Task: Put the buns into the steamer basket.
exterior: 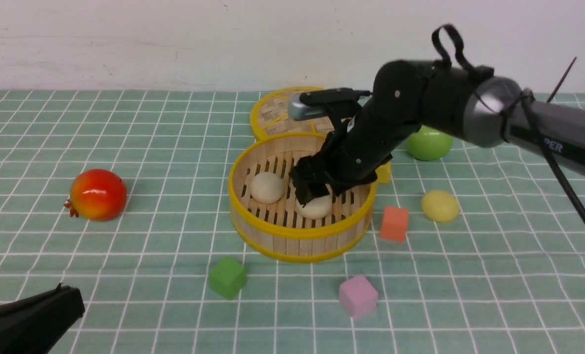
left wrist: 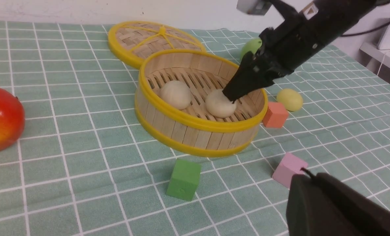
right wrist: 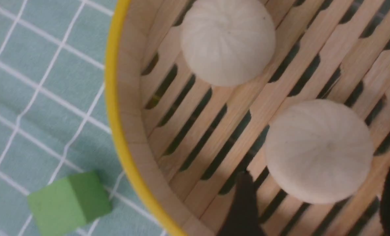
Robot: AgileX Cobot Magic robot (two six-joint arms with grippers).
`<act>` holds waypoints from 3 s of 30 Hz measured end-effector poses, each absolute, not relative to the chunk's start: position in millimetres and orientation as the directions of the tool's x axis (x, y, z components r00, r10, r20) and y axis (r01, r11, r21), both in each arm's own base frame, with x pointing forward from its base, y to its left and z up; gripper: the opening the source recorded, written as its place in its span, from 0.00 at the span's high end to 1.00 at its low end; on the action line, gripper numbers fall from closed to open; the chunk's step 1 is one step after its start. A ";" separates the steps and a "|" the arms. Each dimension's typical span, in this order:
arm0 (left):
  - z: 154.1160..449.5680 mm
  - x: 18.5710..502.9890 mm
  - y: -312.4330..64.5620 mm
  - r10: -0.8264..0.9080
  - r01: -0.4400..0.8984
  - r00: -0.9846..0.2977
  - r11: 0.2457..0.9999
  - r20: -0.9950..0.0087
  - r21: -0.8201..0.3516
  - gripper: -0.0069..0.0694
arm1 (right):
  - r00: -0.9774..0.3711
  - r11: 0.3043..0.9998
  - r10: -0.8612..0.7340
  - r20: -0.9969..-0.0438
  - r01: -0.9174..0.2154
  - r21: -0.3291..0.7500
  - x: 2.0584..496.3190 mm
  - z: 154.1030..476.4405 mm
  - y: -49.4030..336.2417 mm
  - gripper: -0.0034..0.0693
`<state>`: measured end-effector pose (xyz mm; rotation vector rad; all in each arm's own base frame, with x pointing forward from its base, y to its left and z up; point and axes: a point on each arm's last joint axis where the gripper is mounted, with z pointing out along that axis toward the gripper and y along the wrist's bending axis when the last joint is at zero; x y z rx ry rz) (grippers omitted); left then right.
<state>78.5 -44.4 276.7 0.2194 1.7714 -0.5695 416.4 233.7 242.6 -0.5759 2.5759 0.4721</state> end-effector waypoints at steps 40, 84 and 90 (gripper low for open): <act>276.7 78.5 -44.4 -0.146 0.434 -0.280 0.862 -0.949 -0.260 0.87 | -0.949 0.984 0.010 -0.314 -0.047 0.171 477.8 183.0 67.1 0.54; 276.7 78.5 -44.4 -0.146 0.434 -0.280 0.862 -0.949 -0.260 0.83 | -0.653 0.869 -0.122 -0.748 -0.434 0.237 474.4 201.0 225.1 0.38; 276.7 78.5 -44.4 -0.146 0.434 -0.280 0.862 -0.949 -0.260 0.83 | -0.642 0.837 -0.223 -0.733 -0.511 0.194 450.0 256.9 217.8 0.20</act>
